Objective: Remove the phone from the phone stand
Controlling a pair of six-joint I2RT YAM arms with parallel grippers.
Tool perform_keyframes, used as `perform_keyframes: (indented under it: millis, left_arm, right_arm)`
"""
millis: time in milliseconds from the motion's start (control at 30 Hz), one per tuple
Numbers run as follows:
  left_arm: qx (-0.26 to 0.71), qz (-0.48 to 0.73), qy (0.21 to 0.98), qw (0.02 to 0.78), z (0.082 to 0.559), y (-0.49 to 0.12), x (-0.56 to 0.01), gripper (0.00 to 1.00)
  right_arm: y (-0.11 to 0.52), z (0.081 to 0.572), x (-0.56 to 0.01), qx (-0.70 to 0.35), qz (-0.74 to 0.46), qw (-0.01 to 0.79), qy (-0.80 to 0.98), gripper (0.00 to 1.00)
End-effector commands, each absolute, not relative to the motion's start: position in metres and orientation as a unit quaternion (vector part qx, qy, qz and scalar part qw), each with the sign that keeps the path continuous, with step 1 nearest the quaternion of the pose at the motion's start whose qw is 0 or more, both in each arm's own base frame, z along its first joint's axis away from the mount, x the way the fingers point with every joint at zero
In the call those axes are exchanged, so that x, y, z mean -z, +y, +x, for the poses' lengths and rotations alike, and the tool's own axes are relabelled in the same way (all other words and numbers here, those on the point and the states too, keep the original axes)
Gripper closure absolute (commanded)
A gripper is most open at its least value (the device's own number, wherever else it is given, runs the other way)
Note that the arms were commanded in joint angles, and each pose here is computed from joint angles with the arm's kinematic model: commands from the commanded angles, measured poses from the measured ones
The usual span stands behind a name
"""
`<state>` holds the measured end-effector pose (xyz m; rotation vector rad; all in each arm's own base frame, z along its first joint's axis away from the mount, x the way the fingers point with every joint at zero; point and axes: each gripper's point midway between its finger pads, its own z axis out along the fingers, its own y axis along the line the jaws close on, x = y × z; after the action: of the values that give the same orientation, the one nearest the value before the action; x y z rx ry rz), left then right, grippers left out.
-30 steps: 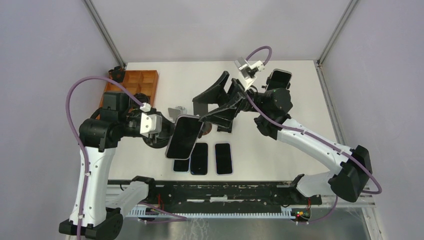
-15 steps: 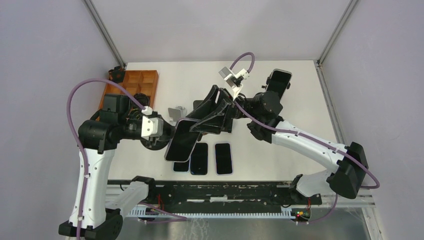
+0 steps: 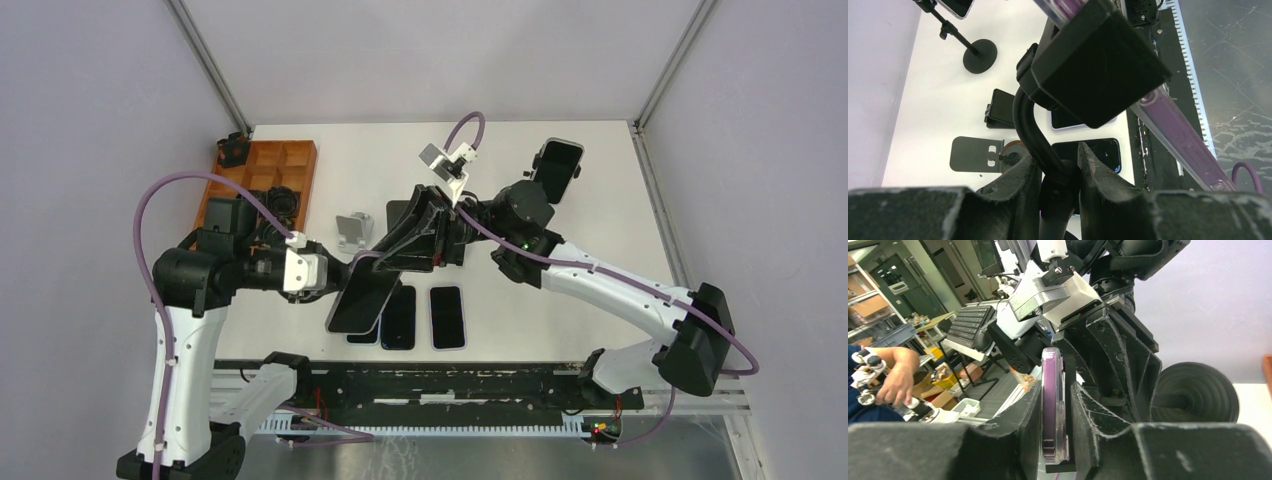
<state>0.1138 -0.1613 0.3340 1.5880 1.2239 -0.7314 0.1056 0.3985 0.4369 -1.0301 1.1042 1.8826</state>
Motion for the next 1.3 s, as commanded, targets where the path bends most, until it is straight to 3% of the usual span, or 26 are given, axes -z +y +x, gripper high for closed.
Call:
perform_keyframes:
  millis: [0,33,67,200,333,567,967,1267]
  left_arm:
    - [0.302,0.672,0.433,0.520,0.102,-0.170,-0.351,0.98]
    - [0.304,0.671,0.432,0.519,0.102,-0.171,-0.351,0.98]
    - [0.306,0.671,0.431,0.519,0.101,-0.171,-0.351,0.98]
    - [0.312,0.671,0.431,0.516,0.100,-0.172,-0.350,0.98]
    - [0.318,0.669,0.433,0.513,0.099,-0.173,-0.349,0.98]
    - [0.300,0.680,0.440,0.503,0.102,-0.170,-0.336,0.98]
    - [0.231,0.727,0.443,0.470,0.113,-0.154,-0.287,0.98]
    - [0.211,0.739,0.442,0.462,0.115,-0.149,-0.277,0.98]
  right_arm:
    - [0.388,0.090,-0.444,-0.732,-0.404,0.352,0.420,0.61]
    - [0.388,0.086,-0.441,-0.729,-0.409,0.351,0.422,0.53]
    - [0.388,0.084,-0.436,-0.722,-0.416,0.354,0.425,0.51]
    - [0.387,0.081,-0.430,-0.711,-0.416,0.370,0.429,0.54]
    - [0.389,0.080,-0.435,-0.711,-0.416,0.382,0.418,0.65]
    - [0.390,0.092,-0.464,-0.685,-0.417,0.431,0.413,1.00]
    - [0.326,0.125,-0.527,-0.664,-0.351,0.539,0.381,1.00]
    - [0.305,0.125,-0.535,-0.691,-0.326,0.540,0.352,1.00]
